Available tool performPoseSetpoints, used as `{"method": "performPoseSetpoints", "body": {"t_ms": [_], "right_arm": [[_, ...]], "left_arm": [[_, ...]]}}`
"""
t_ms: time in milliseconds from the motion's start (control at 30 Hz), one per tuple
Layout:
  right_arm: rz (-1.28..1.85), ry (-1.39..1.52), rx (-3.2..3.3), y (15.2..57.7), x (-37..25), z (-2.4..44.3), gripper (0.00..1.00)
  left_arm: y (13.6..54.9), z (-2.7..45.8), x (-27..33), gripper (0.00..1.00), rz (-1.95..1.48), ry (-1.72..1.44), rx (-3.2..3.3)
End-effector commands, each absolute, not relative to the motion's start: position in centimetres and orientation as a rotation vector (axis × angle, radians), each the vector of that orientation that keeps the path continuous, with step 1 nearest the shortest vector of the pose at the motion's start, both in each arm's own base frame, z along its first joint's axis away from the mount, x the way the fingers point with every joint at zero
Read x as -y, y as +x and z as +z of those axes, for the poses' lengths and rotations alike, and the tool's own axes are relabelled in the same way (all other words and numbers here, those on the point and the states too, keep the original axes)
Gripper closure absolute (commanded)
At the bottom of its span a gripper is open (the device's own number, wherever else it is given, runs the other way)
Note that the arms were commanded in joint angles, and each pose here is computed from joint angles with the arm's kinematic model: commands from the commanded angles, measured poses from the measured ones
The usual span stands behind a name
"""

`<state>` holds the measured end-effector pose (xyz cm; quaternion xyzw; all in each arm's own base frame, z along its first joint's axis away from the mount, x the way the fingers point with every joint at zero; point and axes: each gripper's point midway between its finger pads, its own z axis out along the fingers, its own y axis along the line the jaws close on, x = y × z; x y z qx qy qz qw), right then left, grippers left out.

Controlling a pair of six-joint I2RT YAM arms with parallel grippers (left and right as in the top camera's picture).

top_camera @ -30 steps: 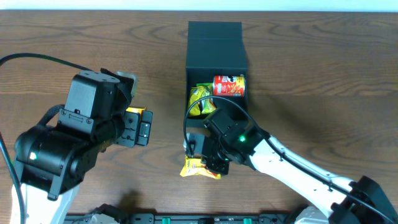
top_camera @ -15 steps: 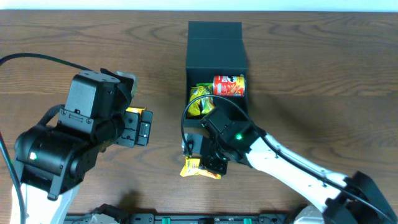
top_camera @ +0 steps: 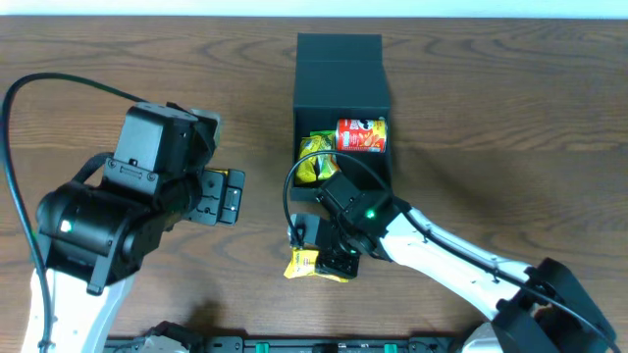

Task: Pack container
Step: 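Lift the Peanut Butter packet and carry it toward the box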

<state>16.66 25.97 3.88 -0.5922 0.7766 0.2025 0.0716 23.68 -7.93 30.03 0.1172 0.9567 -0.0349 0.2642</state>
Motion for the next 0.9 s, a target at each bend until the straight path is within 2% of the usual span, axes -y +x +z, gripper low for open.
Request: {"method": "performPoseSetpoints", "body": {"t_ms": [0, 333, 600, 800, 867], "right_arm": [[0.616, -1.807, -2.351, 15.8, -25.8, 3.2, 0.48], [0.639, -1.819, -2.297, 15.4, -27.3, 3.3, 0.49], [0.520, -1.854, -2.325, 15.9, -27.0, 1.1, 0.49], [0.491, -1.826, -2.337, 16.4, -27.1, 0.8, 0.55], [0.483, -1.814, -2.344, 16.6, -27.1, 0.8, 0.60]], "left_arm": [[24.0, 29.9, 7.8, 0.05, -0.061, 0.365, -2.584], [24.1, 29.9, 7.5, 0.05, -0.036, 0.390, -2.579], [24.1, 29.9, 7.2, 0.05, -0.013, 0.384, -2.580], [24.1, 29.9, 7.1, 0.05, -0.003, 0.382, -2.582], [24.1, 29.9, 7.0, 0.05, 0.006, 0.380, -2.581]]}}
